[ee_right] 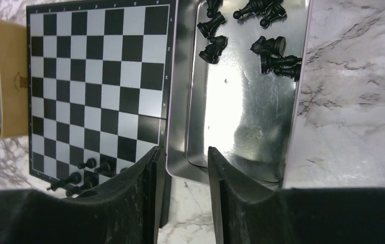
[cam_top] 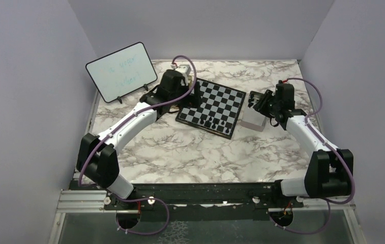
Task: Set up the chess pieces on the board
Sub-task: Adjust the chess piece in the storage box.
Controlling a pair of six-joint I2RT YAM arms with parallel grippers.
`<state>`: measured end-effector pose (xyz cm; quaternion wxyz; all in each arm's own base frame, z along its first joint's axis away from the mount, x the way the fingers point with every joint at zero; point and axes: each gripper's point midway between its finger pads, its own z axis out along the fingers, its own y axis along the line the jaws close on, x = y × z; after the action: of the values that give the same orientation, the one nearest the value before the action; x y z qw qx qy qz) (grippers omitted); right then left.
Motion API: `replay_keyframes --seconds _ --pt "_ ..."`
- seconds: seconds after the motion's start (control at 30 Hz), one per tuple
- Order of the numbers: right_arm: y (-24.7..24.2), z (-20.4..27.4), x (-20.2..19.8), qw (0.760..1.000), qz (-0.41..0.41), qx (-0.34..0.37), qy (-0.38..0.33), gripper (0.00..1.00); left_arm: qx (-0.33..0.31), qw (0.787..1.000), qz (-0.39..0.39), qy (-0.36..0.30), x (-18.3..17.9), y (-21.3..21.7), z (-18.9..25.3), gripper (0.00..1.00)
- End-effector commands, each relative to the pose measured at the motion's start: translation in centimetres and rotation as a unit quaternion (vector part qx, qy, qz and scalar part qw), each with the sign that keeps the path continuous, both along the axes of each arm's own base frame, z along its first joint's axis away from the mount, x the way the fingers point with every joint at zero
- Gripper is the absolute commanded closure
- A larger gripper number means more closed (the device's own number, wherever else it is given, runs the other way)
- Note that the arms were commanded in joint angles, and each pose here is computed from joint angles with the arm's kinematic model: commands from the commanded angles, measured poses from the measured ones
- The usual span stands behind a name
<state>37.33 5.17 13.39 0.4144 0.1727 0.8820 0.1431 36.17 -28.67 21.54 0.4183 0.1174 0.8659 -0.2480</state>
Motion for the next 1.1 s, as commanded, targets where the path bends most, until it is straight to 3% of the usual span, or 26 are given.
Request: replay_keyframes --seconds 0.0,0.3,0.53,1.07 --pt "-0.3 0.5 3.0 0.996 -0.069 0.048 -0.013 0.60 -0.018 0.998 -0.051 0.029 -2.6 2.1 -1.0 0.01" --pt "-2.2 -2.8 5.9 0.971 -0.216 0.086 0.058 0.60 0.044 0.999 0.005 -0.004 -4.9 7.4 -2.9 0.01" --pt "-3.4 -4.5 6.9 0.949 -0.289 0.086 0.094 0.59 0.059 0.998 0.018 -0.030 -5.4 8.8 -2.3 0.01" --pt "-1.5 -8.3 8.0 0.934 -0.303 0.134 0.134 0.60 0.047 0.998 0.010 -0.039 -5.6 8.6 -1.4 0.01"
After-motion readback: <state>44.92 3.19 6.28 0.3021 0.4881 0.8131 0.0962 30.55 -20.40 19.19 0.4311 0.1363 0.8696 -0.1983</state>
